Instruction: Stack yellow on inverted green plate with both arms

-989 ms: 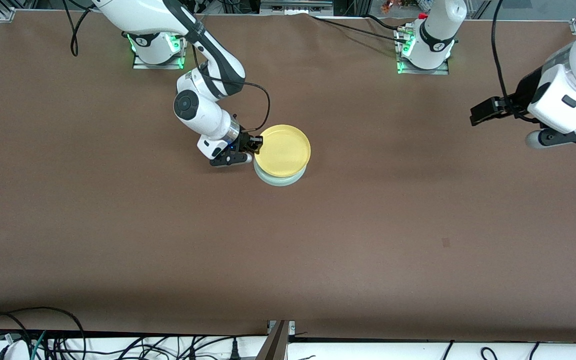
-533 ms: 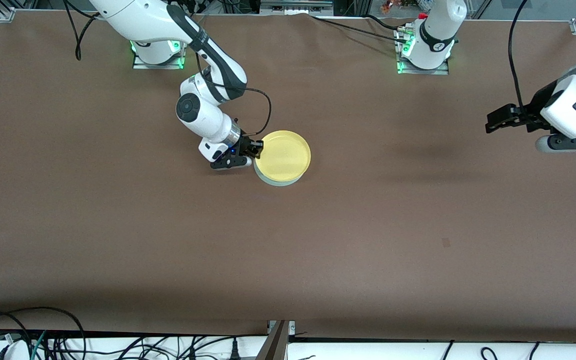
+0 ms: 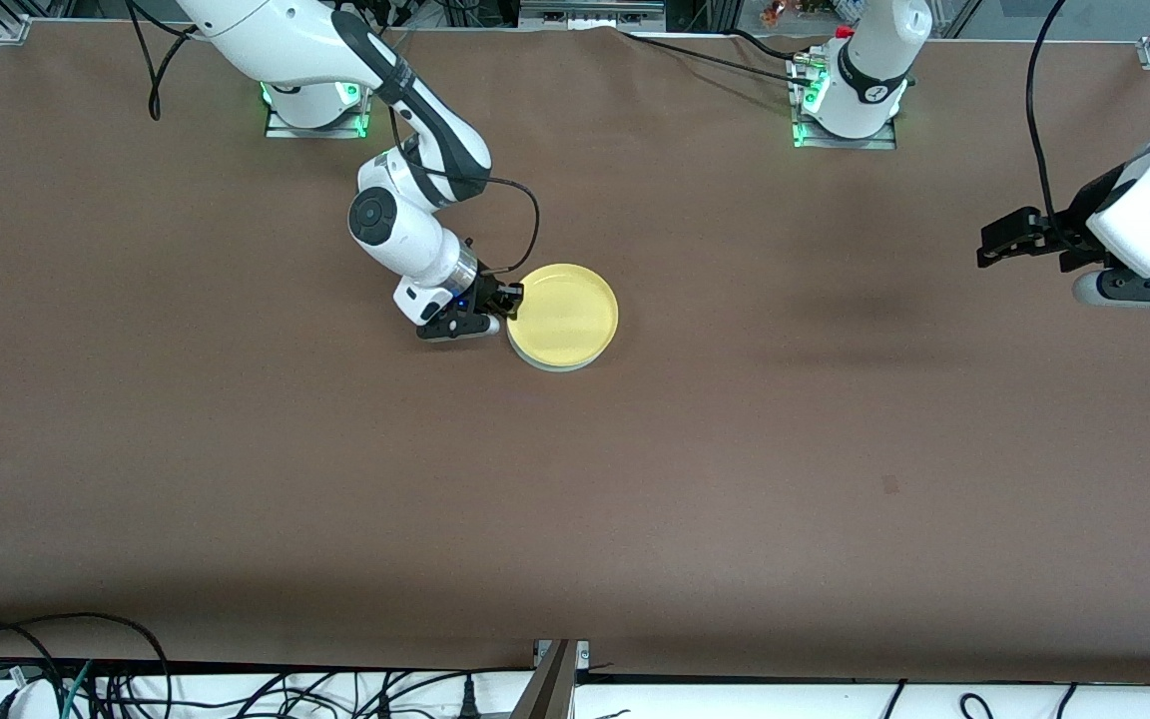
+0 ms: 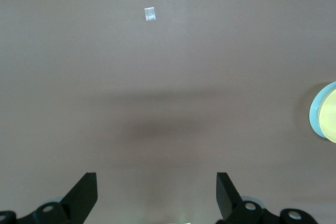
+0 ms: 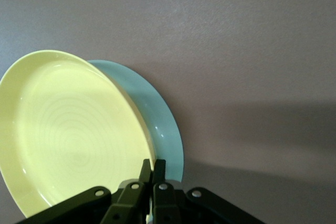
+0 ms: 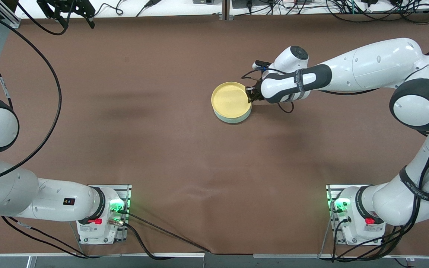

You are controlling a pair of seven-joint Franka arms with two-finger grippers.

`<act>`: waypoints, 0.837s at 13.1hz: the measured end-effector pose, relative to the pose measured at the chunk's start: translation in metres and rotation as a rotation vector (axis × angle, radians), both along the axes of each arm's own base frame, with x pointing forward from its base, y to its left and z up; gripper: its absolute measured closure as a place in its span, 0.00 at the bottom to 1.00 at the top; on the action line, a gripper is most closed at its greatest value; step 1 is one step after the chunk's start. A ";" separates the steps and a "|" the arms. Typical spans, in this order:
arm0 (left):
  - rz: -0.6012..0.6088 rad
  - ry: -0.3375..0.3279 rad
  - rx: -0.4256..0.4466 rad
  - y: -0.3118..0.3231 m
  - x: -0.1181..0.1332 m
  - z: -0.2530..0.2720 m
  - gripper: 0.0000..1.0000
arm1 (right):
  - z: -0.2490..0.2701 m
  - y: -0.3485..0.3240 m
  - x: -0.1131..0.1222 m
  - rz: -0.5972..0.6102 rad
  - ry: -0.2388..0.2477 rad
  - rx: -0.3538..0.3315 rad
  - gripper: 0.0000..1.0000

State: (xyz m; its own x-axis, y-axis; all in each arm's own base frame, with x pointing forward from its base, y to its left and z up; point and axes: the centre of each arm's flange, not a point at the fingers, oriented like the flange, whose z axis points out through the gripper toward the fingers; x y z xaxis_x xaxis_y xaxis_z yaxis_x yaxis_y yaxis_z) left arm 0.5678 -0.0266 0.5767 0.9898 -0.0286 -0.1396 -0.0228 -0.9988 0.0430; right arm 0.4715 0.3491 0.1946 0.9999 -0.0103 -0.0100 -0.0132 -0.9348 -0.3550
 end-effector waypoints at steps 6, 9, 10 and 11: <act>0.007 -0.004 0.000 0.005 0.001 0.001 0.00 | -0.002 -0.003 -0.001 -0.001 0.003 -0.005 0.97; 0.013 -0.016 0.000 0.008 0.004 0.004 0.00 | 0.000 -0.004 -0.002 0.003 0.000 -0.007 0.97; 0.013 -0.021 0.000 0.008 0.007 0.005 0.00 | 0.001 -0.005 -0.004 0.005 -0.001 -0.009 0.97; 0.013 -0.021 0.001 0.008 0.009 0.004 0.00 | 0.001 -0.005 -0.005 0.006 -0.001 -0.011 0.97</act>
State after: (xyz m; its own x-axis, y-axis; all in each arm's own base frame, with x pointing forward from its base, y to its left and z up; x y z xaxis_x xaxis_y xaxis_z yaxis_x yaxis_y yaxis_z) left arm 0.5773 -0.0188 0.5810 0.9928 -0.0154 -0.1192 -0.0104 -0.9991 0.0418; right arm 0.4664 0.3436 0.1958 0.9999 -0.0044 -0.0092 -0.0074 -0.9386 -0.3448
